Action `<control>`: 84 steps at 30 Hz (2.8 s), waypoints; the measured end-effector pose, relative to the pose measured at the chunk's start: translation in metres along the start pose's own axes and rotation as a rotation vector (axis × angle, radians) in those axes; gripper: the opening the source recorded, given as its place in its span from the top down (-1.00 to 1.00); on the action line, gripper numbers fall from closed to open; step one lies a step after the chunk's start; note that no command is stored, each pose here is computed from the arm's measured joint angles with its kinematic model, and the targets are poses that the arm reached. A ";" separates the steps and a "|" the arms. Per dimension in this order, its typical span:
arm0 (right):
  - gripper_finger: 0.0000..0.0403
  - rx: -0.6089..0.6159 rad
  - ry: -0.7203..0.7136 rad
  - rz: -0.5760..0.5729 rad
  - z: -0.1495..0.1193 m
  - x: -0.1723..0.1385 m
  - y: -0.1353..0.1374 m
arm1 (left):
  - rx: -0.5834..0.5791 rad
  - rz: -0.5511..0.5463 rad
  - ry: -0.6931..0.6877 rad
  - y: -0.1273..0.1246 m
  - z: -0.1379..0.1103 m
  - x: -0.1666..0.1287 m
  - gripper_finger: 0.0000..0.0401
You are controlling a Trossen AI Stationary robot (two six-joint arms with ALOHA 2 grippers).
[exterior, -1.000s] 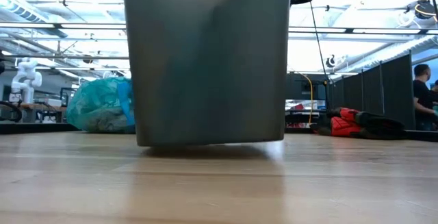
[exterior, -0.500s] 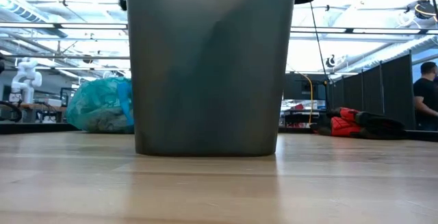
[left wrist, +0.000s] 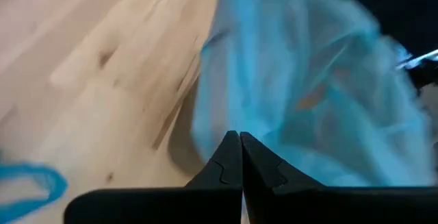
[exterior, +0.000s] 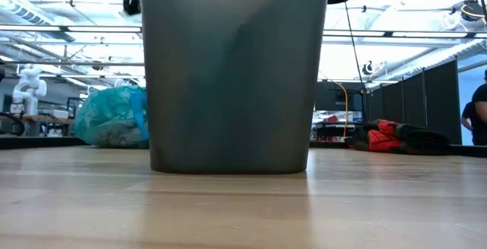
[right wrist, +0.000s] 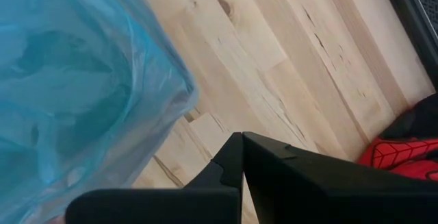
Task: Place trash/remove bag and relplace
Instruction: Insert the new blue trash bag into the trash bin
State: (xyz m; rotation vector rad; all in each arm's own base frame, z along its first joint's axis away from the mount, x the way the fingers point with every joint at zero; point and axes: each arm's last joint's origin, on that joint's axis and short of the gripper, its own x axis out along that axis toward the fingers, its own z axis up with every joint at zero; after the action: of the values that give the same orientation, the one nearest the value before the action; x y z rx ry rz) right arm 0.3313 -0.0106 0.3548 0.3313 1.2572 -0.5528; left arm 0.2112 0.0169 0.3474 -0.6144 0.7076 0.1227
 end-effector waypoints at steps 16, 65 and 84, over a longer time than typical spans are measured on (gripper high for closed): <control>1.00 -0.005 0.001 0.006 0.000 0.000 0.000 | -0.027 0.063 -0.007 0.016 -0.013 0.027 1.00; 1.00 0.556 -0.479 0.439 -0.094 -0.012 0.000 | -0.018 0.015 -0.016 0.028 -0.020 0.049 1.00; 1.00 0.503 -0.297 0.377 -0.069 0.044 0.024 | 0.012 0.069 -0.015 0.031 -0.020 0.055 1.00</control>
State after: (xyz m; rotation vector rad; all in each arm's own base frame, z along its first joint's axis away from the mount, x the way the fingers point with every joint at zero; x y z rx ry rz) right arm 0.2986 0.0357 0.2914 0.8565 0.7300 -0.5618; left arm 0.2325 0.0254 0.2853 -0.5777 0.7151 0.1864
